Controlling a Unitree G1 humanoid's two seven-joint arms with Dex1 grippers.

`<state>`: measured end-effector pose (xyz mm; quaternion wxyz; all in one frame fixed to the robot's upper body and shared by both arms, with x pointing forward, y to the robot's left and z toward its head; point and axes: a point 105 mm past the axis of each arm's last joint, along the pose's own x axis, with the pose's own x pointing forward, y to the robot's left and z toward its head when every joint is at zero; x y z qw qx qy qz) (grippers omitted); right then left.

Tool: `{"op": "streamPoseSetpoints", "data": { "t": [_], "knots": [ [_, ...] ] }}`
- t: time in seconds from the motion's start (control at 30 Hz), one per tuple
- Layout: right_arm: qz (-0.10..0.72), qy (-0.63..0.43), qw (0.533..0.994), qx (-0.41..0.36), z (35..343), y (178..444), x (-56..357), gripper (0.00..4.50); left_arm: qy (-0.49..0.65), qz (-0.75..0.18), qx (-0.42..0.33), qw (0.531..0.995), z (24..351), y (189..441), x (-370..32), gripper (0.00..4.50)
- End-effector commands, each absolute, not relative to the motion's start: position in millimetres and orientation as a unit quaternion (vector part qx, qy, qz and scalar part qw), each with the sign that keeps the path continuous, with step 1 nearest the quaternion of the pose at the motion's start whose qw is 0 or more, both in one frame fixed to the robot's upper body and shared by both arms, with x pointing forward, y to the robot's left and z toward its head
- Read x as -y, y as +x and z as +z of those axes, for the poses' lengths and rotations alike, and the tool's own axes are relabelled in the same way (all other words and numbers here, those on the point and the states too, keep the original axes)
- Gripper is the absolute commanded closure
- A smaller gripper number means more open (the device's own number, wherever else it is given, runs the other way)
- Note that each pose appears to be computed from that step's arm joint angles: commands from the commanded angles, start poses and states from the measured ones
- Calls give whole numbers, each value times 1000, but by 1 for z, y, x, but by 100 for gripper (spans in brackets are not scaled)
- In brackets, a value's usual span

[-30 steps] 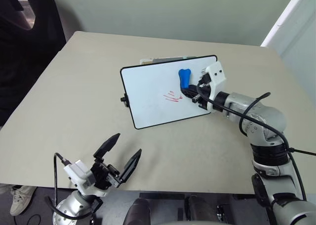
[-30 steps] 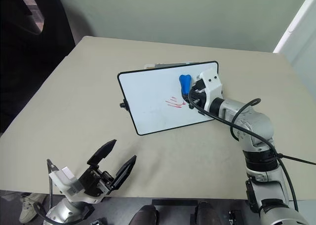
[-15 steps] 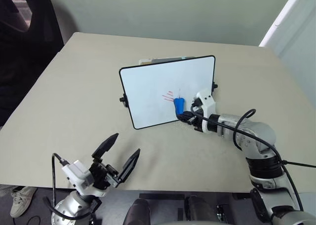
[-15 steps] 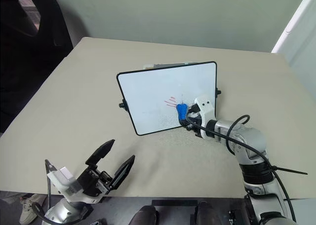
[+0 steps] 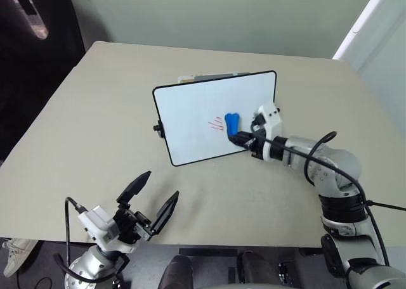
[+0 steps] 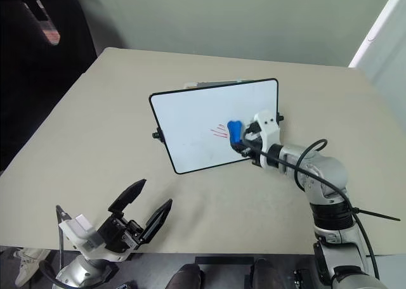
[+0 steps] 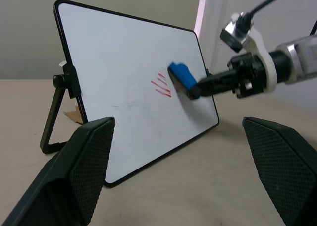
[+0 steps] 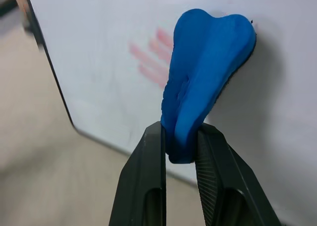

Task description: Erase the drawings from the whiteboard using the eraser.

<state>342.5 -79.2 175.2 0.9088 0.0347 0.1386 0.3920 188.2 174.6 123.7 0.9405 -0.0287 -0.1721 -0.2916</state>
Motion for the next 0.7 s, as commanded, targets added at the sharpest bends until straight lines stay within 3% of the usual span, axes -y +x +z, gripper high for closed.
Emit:
{"op": "streamPoseSetpoints", "data": {
  "t": [0.03,0.27,0.43,0.7],
  "knots": [
    [388,53,913,-117,187,344,83,389,-26,-298,190,935,133,185,-171,0],
    [419,63,883,-204,147,321,71,389,-28,-297,188,936,132,185,-171,0],
    [416,68,880,-220,139,317,74,389,-29,-293,189,937,133,188,-174,0],
    [406,87,897,-153,181,337,85,389,-29,-290,189,938,133,189,-176,0]
  ]
}}
